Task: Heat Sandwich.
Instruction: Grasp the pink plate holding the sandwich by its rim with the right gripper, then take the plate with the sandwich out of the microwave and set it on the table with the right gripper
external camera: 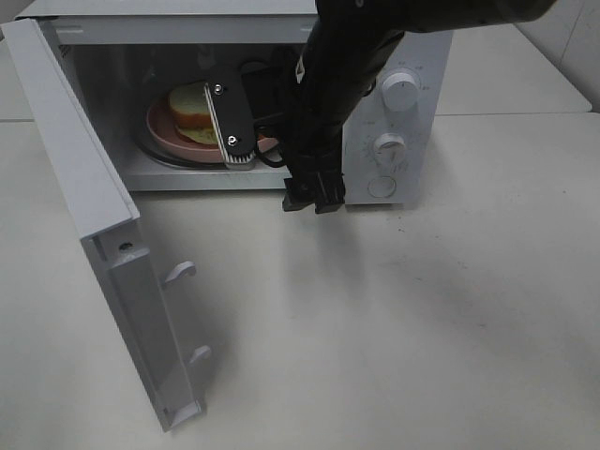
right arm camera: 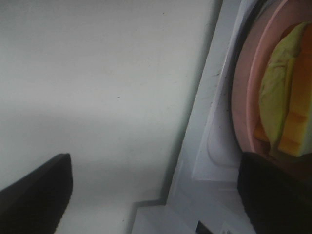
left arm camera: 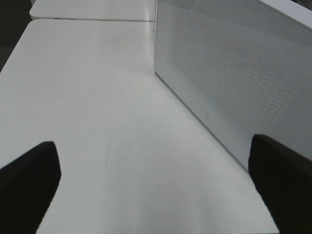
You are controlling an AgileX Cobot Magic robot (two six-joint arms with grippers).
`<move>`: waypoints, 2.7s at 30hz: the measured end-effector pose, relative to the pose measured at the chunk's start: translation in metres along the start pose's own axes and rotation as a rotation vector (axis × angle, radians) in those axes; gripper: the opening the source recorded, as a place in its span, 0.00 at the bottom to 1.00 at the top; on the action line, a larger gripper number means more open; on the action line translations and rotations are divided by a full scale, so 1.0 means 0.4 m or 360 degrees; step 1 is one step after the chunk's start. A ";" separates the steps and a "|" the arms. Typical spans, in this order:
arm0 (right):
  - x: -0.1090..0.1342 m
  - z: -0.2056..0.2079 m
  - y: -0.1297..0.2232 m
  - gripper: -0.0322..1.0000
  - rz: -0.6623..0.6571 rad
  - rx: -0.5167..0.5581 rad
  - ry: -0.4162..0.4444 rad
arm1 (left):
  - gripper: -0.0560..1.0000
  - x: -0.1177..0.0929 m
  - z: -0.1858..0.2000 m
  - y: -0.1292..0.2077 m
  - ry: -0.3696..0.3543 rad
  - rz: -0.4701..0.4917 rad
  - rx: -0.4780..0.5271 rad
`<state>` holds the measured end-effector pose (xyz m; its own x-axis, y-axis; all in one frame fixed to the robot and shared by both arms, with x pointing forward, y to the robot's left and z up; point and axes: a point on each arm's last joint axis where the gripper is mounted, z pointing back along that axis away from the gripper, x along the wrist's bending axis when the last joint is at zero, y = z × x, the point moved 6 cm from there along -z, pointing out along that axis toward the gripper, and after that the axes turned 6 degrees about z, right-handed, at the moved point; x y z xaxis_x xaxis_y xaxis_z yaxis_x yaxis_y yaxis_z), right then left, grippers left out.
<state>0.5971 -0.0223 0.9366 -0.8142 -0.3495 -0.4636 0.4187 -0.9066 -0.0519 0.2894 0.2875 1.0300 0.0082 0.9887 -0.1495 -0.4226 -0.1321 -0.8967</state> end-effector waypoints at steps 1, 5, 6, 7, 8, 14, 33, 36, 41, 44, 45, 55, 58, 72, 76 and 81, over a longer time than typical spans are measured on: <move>-0.009 -0.010 -0.003 0.88 0.0000 -0.0002 0.0006 | 0.99 0.000 0.000 0.000 0.0000 0.0000 0.0000; -0.039 -0.048 -0.013 0.87 -0.0001 -0.0005 0.0020 | 0.99 0.000 0.000 0.000 0.0000 0.0000 0.0000; -0.047 -0.057 -0.016 0.87 -0.0002 -0.0007 0.0026 | 0.99 0.000 0.000 0.000 0.0000 0.0000 0.0000; -0.057 -0.062 -0.018 0.86 -0.0003 -0.0009 0.0037 | 0.99 0.000 0.000 0.000 0.0000 0.0000 0.0000; -0.057 -0.062 -0.018 0.86 -0.0003 -0.0009 0.0037 | 0.99 0.000 0.000 0.000 0.0000 0.0000 0.0000; -0.099 -0.123 -0.033 0.85 -0.0003 -0.0015 0.0067 | 0.99 0.000 0.000 0.000 0.0000 0.0000 0.0000; -0.186 -0.265 -0.024 0.83 -0.0057 0.0006 0.0165 | 0.99 0.011 0.000 -0.001 -0.0046 -0.0028 -0.0002; -0.185 -0.275 -0.013 0.81 -0.0071 0.0014 0.0158 | 0.99 0.011 0.000 -0.001 -0.0046 -0.0028 -0.0002; -0.179 -0.280 -0.002 0.71 -0.0090 0.0026 0.0128 | 0.99 0.011 0.000 -0.001 -0.0046 -0.0028 -0.0002; -0.180 -0.278 -0.002 0.56 -0.0105 0.0027 0.0125 | 0.99 0.011 0.000 -0.001 -0.0046 -0.0028 -0.0002; -0.178 -0.279 -0.001 0.48 -0.0110 0.0030 0.0116 | 0.99 0.011 0.000 -0.001 -0.0046 -0.0028 -0.0002; -0.169 -0.279 0.000 0.08 -0.0117 0.0037 0.0080 | 0.99 0.011 0.000 -0.001 -0.0048 -0.0029 -0.0003; -0.170 -0.279 0.003 0.08 -0.0134 0.0030 0.0077 | 0.99 0.011 0.000 -0.001 -0.0048 -0.0029 -0.0003; -0.166 -0.272 0.003 0.08 -0.0099 0.0025 0.0053 | 0.99 0.011 0.000 -0.001 -0.0048 -0.0029 -0.0003; -0.152 -0.256 0.001 0.08 -0.0031 0.0006 0.0007 | 0.99 0.011 0.000 -0.001 -0.0048 -0.0029 -0.0003; -0.145 -0.227 -0.008 0.08 0.0063 -0.0048 -0.0015 | 0.99 0.011 0.000 -0.001 -0.0048 -0.0029 -0.0003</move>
<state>0.6795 0.0221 0.8834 -0.8005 -0.3875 -0.4573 0.4627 -0.8845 -0.0604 0.2895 0.2920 1.0297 -0.0112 0.9926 -0.1207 -0.4212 -0.1141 -0.8998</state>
